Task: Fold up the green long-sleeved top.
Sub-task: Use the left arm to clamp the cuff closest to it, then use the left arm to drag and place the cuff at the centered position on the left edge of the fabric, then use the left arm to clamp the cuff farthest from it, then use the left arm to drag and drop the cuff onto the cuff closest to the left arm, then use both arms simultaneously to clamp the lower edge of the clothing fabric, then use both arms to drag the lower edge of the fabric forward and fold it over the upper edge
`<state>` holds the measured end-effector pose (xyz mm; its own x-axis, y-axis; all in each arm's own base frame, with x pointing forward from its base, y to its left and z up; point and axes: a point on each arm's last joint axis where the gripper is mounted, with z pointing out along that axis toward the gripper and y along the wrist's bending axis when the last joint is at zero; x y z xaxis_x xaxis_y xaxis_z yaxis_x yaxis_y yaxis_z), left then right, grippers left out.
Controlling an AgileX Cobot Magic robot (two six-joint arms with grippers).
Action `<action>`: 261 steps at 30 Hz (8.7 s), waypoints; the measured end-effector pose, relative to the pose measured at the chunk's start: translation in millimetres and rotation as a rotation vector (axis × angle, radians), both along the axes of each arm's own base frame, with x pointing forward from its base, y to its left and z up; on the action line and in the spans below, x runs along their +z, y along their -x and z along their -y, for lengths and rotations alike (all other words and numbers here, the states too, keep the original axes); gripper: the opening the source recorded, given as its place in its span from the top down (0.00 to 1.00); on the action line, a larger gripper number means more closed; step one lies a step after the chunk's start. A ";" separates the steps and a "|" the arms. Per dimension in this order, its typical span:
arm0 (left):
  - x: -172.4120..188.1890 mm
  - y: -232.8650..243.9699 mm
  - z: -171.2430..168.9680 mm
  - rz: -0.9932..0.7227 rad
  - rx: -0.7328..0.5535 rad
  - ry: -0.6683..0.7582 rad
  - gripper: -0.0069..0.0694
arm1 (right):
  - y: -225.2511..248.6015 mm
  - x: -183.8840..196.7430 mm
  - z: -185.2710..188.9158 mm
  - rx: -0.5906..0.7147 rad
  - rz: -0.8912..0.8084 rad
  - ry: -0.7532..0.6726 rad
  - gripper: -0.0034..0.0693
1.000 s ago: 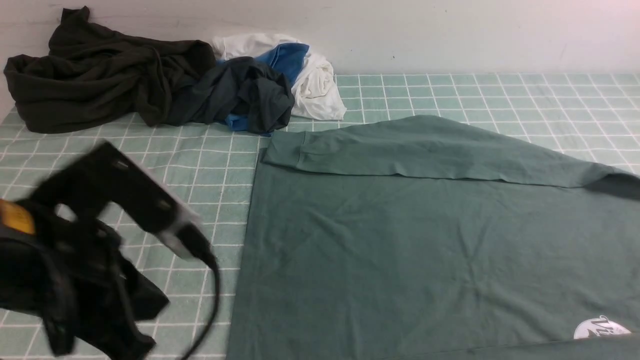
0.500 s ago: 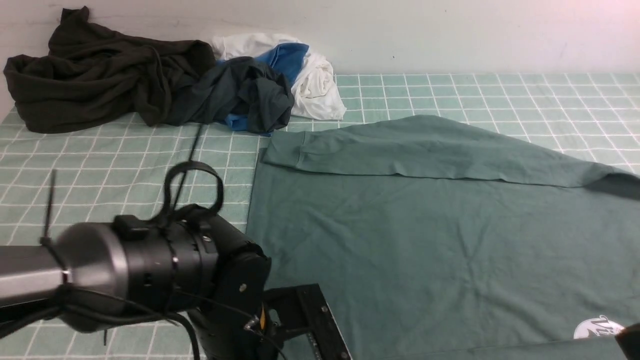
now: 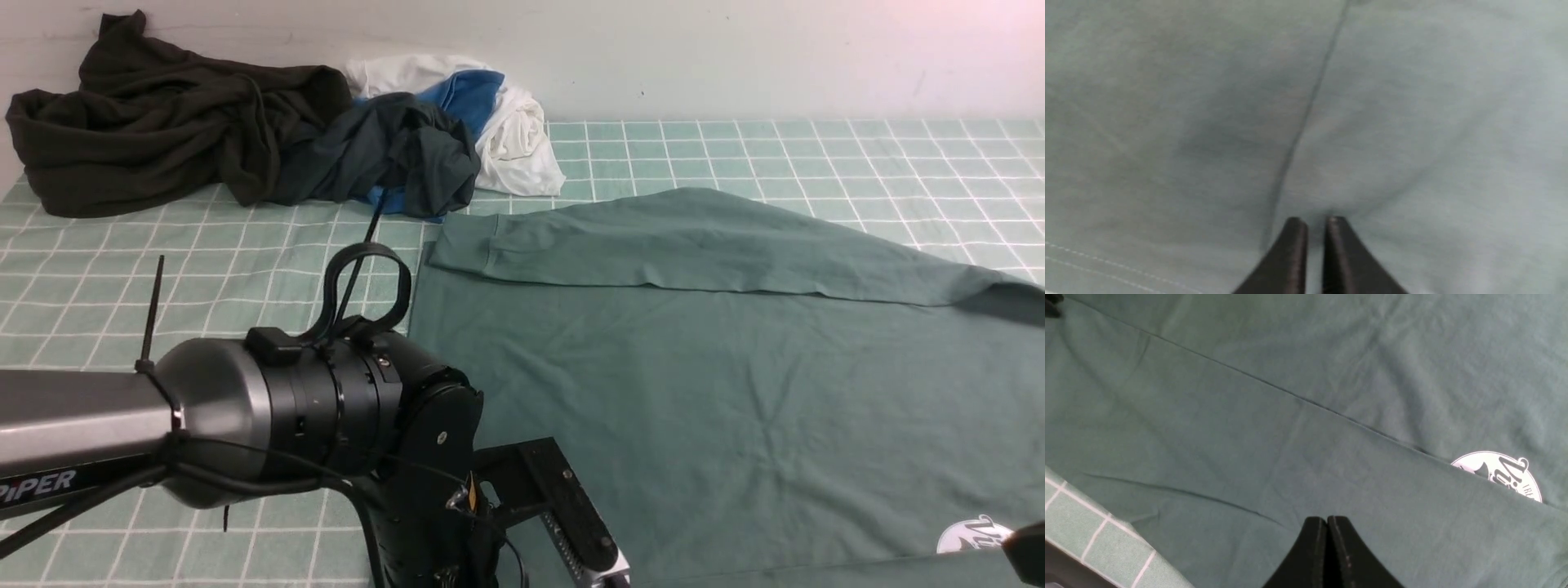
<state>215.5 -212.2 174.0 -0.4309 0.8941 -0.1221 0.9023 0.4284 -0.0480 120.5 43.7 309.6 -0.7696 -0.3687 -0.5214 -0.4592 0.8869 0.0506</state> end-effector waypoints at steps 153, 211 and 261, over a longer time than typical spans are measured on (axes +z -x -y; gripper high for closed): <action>-13.9 83.5 -4.2 -0.089 -0.317 -0.227 0.24 | -2.2 40.0 -28.8 0.095 0.069 0.080 0.95; 3.9 131.4 -92.3 -0.017 -0.007 -0.281 0.87 | 28.8 -89.0 -36.7 0.746 -0.163 0.316 0.26; 145.7 -48.5 -106.4 0.413 0.343 -0.114 0.87 | -146.6 -19.4 -33.9 0.650 0.115 0.554 0.95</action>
